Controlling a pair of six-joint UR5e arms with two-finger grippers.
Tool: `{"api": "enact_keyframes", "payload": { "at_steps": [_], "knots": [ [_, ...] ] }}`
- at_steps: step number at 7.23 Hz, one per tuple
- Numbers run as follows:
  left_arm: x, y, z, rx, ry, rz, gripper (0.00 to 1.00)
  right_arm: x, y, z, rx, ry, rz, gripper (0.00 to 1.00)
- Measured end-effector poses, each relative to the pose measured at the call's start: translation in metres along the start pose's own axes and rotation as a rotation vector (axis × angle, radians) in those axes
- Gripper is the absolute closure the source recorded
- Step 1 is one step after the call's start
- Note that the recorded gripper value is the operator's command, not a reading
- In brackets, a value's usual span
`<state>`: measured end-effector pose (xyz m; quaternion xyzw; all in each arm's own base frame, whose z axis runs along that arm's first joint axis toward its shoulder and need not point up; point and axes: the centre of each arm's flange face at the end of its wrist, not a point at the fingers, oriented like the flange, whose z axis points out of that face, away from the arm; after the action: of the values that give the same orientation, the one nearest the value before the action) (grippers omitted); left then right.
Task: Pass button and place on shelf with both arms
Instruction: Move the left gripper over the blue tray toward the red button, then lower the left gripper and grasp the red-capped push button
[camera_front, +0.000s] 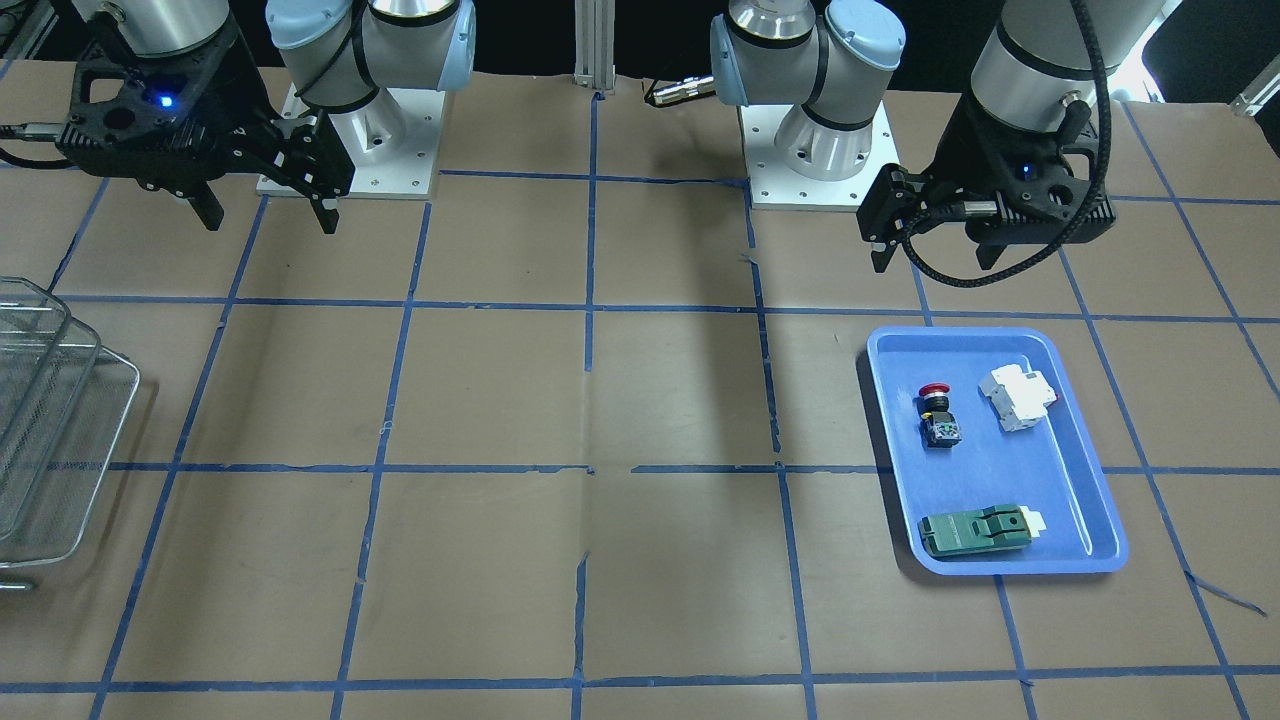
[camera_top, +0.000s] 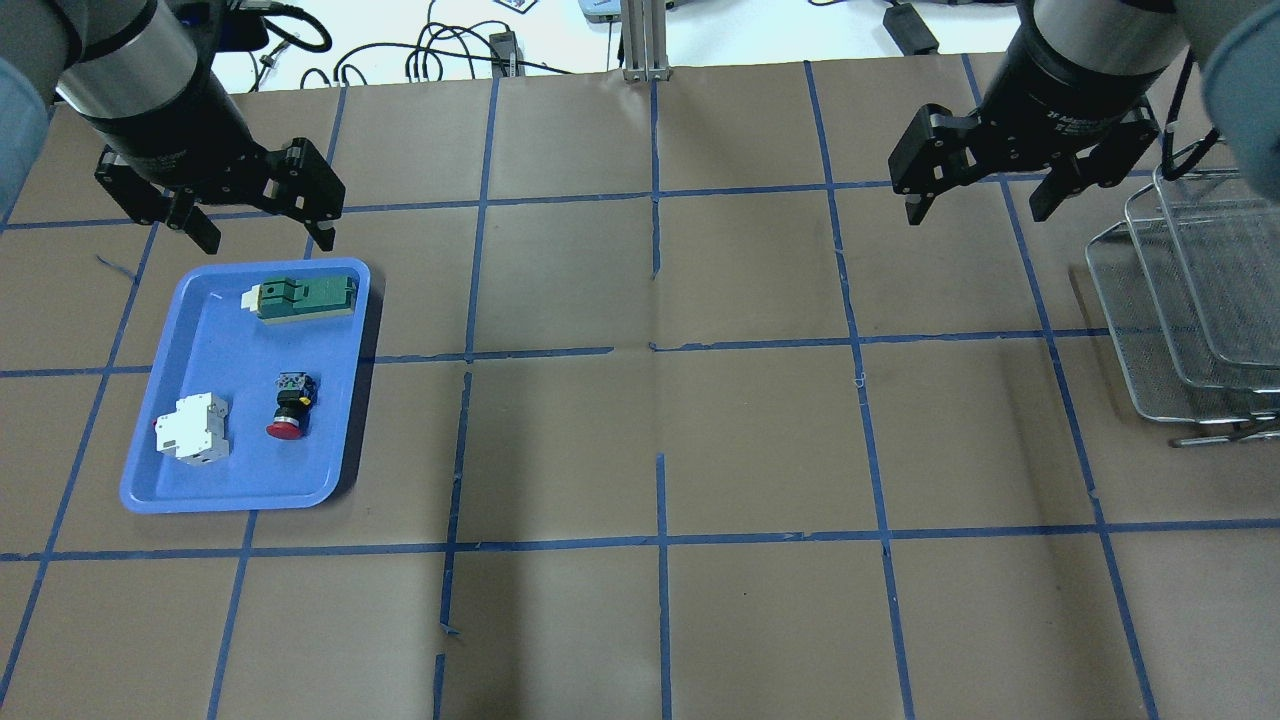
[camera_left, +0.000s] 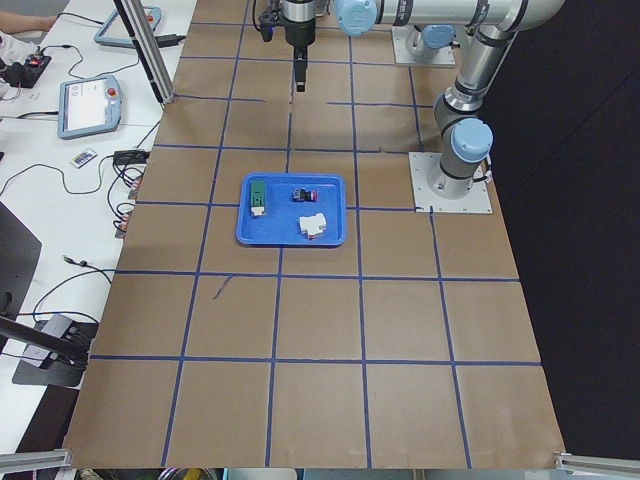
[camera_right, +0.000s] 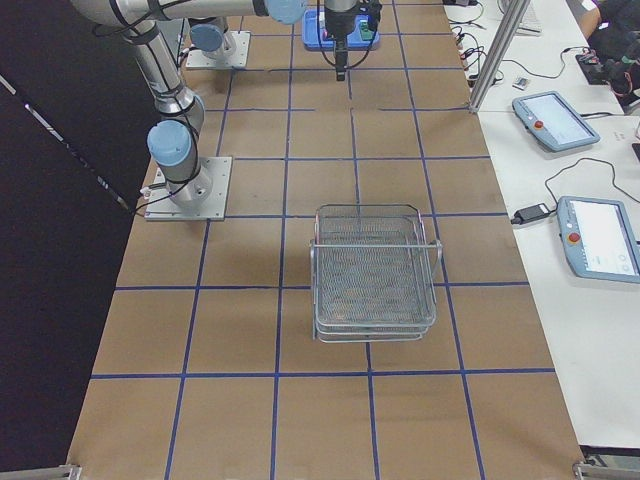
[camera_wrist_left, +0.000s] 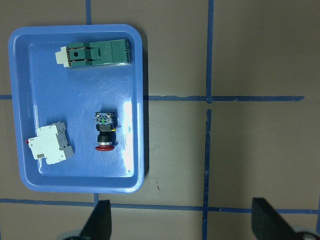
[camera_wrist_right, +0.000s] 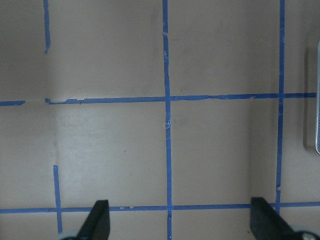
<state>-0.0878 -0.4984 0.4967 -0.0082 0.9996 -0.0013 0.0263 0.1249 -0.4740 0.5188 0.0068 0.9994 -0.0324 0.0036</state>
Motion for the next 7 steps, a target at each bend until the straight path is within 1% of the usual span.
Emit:
{"api": "enact_keyframes", "payload": {
  "at_steps": [5, 6, 7],
  "knots": [
    [0.0, -0.007, 0.011, -0.015, 0.053, 0.017, 0.0, 0.0, -0.001, -0.005, 0.01, -0.003, 0.002, 0.0],
    [-0.011, -0.007, 0.017, -0.026, 0.057, 0.067, 0.0, -0.001, -0.001, -0.005, 0.01, -0.008, 0.003, 0.0],
    [-0.038, -0.01, 0.036, -0.036, 0.067, 0.109, 0.0, -0.002, -0.001, -0.005, 0.009, -0.02, 0.004, 0.0]
  ]
}}
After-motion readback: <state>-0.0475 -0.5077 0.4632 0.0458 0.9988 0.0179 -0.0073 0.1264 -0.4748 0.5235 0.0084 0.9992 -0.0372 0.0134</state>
